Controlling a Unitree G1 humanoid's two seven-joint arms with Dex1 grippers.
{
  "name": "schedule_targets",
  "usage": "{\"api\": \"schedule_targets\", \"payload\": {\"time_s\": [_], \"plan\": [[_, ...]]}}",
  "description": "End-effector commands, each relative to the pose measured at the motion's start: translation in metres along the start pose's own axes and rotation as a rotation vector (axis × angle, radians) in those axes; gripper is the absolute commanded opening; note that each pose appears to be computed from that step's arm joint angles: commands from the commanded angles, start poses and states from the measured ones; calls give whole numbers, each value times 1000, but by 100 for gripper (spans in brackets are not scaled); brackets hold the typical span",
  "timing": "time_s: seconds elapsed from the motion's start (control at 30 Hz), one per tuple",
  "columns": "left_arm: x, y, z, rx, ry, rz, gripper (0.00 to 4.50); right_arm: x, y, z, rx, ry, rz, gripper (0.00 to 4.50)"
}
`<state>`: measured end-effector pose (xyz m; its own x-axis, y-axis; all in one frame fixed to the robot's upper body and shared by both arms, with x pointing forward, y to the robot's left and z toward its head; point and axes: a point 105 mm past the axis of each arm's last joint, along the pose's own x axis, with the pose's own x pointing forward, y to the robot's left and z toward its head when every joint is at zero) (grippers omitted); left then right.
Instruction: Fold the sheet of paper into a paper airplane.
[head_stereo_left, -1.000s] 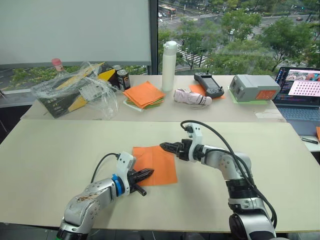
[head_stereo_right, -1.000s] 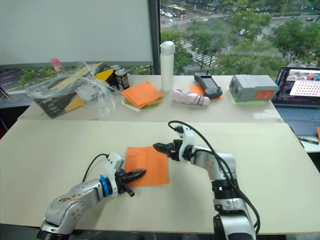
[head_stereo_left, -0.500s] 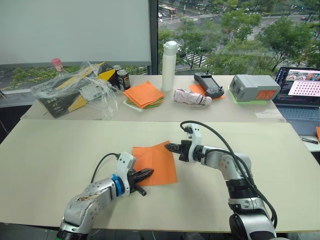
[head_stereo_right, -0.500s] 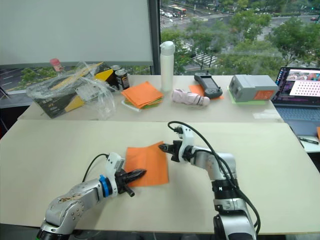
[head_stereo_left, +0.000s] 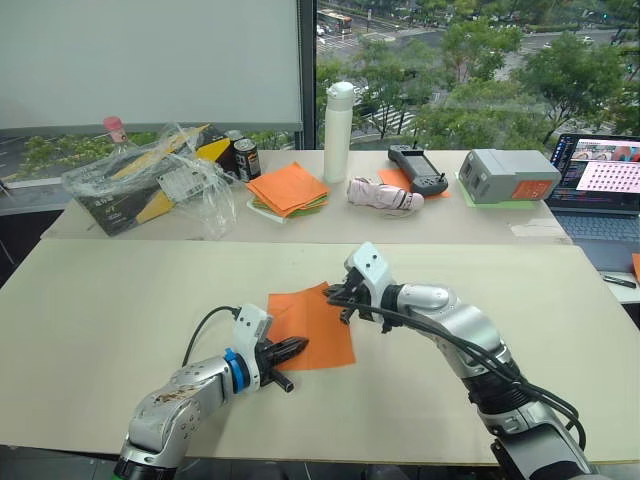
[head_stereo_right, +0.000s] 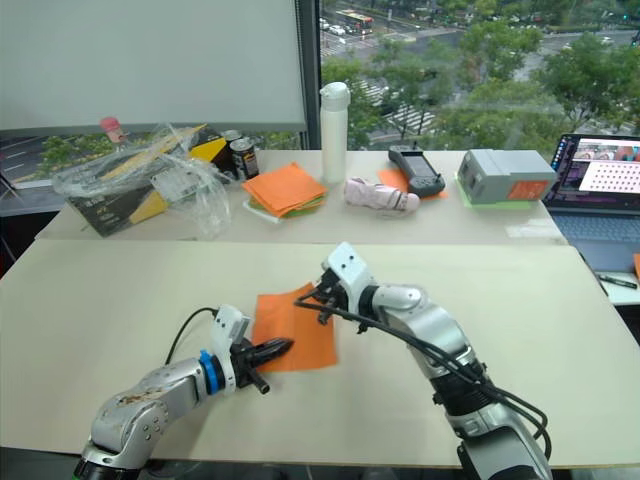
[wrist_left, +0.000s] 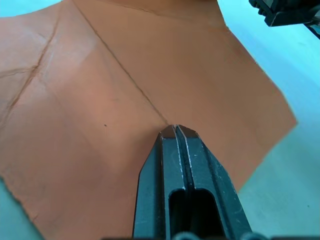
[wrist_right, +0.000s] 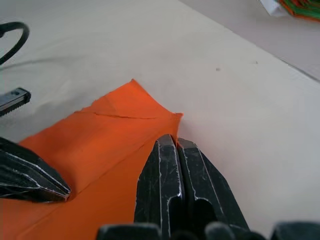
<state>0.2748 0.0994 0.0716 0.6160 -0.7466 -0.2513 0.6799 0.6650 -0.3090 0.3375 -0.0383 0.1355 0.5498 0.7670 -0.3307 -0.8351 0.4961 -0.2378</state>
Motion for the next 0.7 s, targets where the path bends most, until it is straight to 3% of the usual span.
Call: {"api": "schedule_targets", "payload": {"time_s": [0.03,0.37,0.7], "plan": [[1,-3,4,19,-17,-7,0,0,7,16,-217,-33,0,1],[0,-3,4,14,-20,1,0,6,15,8,-674,16,21,1],[-1,-1,6,7,-33,14,0,10,15,1,-948,56,27,1]]}}
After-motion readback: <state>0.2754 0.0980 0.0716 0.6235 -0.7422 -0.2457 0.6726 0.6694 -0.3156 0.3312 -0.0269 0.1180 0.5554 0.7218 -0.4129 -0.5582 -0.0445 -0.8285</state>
